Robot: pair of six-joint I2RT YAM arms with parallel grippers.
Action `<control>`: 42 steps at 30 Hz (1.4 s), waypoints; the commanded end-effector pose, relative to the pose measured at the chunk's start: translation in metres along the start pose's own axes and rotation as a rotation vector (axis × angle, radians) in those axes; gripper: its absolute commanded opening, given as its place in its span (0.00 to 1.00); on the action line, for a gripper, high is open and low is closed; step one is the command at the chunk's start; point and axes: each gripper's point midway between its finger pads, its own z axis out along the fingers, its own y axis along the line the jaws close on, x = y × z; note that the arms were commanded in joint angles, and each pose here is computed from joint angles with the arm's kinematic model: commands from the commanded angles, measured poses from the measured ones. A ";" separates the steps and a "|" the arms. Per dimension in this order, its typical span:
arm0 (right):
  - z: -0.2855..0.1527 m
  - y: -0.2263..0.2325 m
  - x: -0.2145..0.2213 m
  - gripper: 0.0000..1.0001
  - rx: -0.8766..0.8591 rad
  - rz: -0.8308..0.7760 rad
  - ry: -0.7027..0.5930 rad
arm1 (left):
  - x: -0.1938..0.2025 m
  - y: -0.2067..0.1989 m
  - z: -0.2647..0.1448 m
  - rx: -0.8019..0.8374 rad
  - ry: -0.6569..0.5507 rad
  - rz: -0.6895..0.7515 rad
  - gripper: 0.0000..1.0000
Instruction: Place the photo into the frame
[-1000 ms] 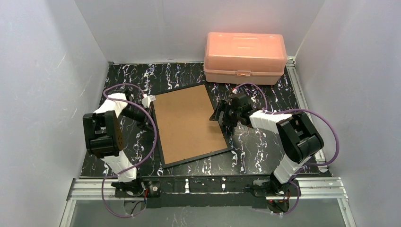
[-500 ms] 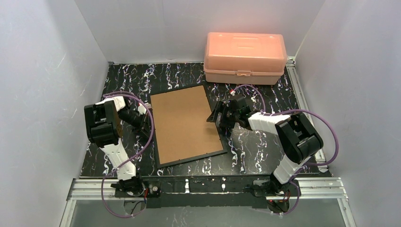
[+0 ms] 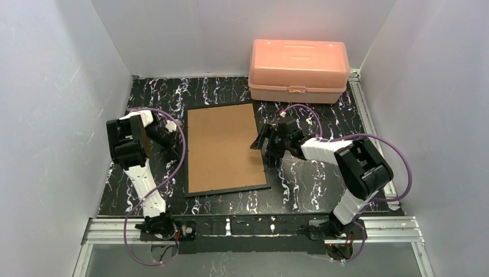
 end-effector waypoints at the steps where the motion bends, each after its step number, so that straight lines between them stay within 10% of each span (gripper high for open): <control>1: 0.009 -0.040 0.064 0.92 0.155 0.051 0.210 | -0.045 -0.012 0.001 0.028 -0.100 0.070 0.03; 18: 0.011 -0.047 0.069 0.92 0.170 0.048 0.226 | 0.037 -0.062 -0.022 0.273 -0.062 0.095 0.13; 42: 0.006 -0.048 0.068 0.92 0.179 0.044 0.214 | 0.043 -0.010 -0.018 0.081 -0.084 0.118 0.10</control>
